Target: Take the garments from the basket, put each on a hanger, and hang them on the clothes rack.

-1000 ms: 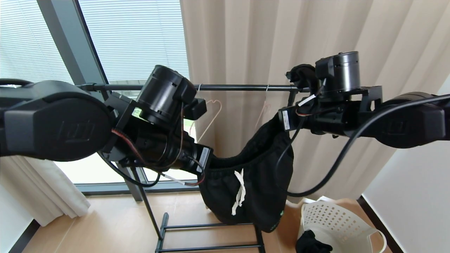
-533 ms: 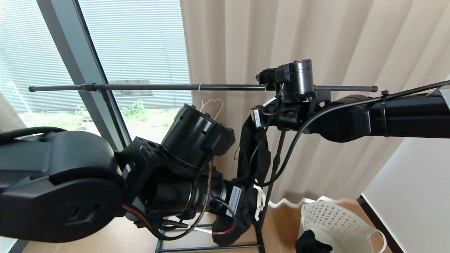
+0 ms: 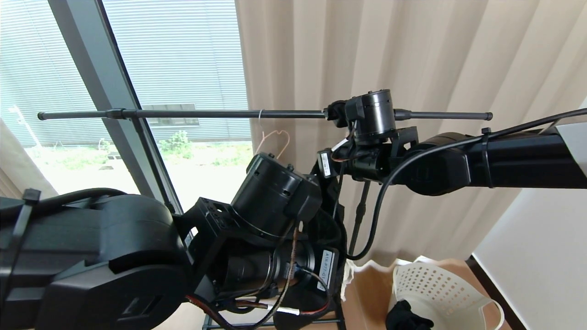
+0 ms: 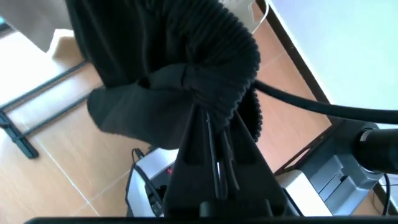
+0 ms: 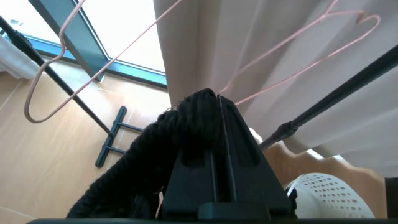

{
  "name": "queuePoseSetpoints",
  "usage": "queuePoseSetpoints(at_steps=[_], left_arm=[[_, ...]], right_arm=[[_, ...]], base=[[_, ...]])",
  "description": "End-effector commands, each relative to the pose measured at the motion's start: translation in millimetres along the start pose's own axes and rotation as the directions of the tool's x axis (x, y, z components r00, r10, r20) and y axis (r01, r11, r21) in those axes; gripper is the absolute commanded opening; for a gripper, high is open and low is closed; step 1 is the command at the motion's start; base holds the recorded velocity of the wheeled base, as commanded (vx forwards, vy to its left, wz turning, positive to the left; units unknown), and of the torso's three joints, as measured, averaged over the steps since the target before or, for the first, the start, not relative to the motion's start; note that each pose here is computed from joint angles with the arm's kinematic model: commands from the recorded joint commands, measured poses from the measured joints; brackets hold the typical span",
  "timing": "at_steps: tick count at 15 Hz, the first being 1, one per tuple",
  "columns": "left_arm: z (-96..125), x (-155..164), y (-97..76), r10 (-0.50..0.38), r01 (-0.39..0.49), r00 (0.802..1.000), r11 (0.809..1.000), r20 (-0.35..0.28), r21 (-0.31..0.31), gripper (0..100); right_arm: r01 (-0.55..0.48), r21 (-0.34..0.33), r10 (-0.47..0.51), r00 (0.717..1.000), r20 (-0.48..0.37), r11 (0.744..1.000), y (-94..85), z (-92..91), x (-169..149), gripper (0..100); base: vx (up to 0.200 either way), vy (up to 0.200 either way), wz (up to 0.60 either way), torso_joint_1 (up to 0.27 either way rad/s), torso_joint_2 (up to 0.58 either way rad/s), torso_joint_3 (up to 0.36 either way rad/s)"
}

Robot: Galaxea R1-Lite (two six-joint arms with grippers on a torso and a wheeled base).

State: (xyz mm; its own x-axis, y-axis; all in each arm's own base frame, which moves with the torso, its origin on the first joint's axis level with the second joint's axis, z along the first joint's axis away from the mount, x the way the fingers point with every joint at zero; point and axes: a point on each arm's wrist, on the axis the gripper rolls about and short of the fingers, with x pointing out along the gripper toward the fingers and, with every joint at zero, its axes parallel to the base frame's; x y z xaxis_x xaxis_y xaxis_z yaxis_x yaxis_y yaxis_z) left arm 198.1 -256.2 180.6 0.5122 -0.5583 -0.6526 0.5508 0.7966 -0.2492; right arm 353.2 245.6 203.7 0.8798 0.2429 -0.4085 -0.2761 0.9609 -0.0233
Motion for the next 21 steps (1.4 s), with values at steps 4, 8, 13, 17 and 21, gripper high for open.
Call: queuePoseSetpoints(at_steps=[4,8,13,17,21], left_arm=[[-10.5,-7.4,66.1,0.130,-0.119,0.988,0.984,0.081,-0.130,0],[-16.0,-6.1,76.6,0.140,-0.132,0.981,0.989,0.131,-0.068,100],[-7.3,-11.4,84.6,0.153,-0.140,0.971,0.987,0.182,-0.084,100],[27.7,-19.0,126.5,0.277,-0.243,0.925,0.958,0.259,-0.155,100],[54.6,-0.4,174.9,0.395,-0.354,0.884,0.915,0.250,-0.193,100]], right_arm=[[0.058,0.076,-0.059,0.998,0.005,0.995,-49.0,1.9,-74.8,0],[0.062,0.105,-0.062,0.998,-0.004,0.992,-57.6,-7.2,-97.5,0],[0.094,0.132,-0.093,0.996,-0.020,0.987,-68.5,-11.1,-92.4,0],[0.149,0.184,-0.140,0.988,-0.061,0.972,-81.5,-27.4,-101.1,0],[0.166,0.189,-0.157,0.986,-0.060,0.968,-90.0,-31.5,-114.2,0]], base=[[0.000,0.000,0.00,0.000,0.00,0.000],[0.000,0.000,0.00,0.000,0.00,0.000],[0.000,0.000,0.00,0.000,0.00,0.000],[0.000,0.000,0.00,0.000,0.00,0.000],[0.000,0.000,0.00,0.000,0.00,0.000]])
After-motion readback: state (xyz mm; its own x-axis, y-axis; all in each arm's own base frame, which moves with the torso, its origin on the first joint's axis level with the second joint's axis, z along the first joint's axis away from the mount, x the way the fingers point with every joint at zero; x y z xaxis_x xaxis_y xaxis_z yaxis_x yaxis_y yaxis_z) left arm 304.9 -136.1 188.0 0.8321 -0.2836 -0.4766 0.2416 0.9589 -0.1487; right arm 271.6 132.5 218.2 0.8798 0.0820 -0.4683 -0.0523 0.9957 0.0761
